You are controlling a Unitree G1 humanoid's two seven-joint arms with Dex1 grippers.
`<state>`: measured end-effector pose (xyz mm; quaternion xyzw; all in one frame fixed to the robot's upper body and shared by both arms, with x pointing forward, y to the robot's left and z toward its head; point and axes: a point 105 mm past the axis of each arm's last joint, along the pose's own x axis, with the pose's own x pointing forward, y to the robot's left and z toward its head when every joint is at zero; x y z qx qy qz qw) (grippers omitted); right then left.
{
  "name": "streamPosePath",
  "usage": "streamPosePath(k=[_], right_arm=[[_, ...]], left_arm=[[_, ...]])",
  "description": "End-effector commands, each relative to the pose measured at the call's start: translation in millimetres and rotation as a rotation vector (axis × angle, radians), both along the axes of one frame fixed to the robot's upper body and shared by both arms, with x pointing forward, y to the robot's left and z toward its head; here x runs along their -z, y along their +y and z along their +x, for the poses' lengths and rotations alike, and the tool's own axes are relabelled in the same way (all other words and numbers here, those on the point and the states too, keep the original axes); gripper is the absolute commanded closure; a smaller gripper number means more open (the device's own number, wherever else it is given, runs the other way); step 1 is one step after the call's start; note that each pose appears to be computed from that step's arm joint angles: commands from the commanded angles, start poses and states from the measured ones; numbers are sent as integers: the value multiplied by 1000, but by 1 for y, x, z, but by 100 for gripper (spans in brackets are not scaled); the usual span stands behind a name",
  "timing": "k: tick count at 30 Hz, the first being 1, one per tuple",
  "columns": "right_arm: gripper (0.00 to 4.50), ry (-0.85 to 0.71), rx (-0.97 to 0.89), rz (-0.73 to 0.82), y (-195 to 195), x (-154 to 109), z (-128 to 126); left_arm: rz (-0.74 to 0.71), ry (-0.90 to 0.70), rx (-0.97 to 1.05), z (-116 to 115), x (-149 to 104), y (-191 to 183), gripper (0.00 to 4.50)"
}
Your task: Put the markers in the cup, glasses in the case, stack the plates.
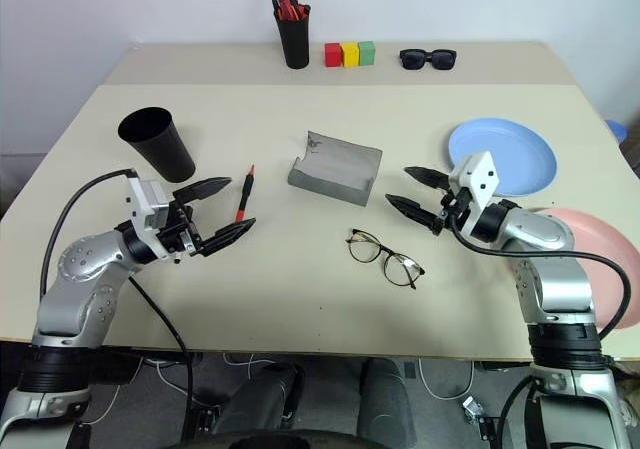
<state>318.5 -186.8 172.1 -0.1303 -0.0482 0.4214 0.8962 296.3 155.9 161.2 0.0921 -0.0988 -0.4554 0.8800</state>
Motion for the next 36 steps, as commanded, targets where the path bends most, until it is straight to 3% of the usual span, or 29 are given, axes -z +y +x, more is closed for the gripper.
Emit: streamPosePath(k=[1,10,17,22,28,30,31,36], right_arm=[[154,-51,-16,3,5,-14,-5],[154,-74,-18,15,10,-21,-6],[154,-44,-138,31,46,-15,-11],[154,23,-272,14,55,-10,-22],[154,-26,-318,20,77,-10,-28],[154,-30,-316,16,77,-8,-27],[154,-29,-316,15,78,-6,-27],[154,-21,-336,12,85,1,-32]], left_arm=[[-7,-45,15,-1,-12,-1,0],[18,-7,-30,-2,-12,16,0],[-2,48,-204,-16,-21,61,0],[-29,104,-303,-28,-32,68,0],[79,293,-613,-43,-6,106,0],[84,338,-784,-40,0,126,0],[17,371,-834,-35,2,129,0],[-57,503,-948,-13,15,124,0]])
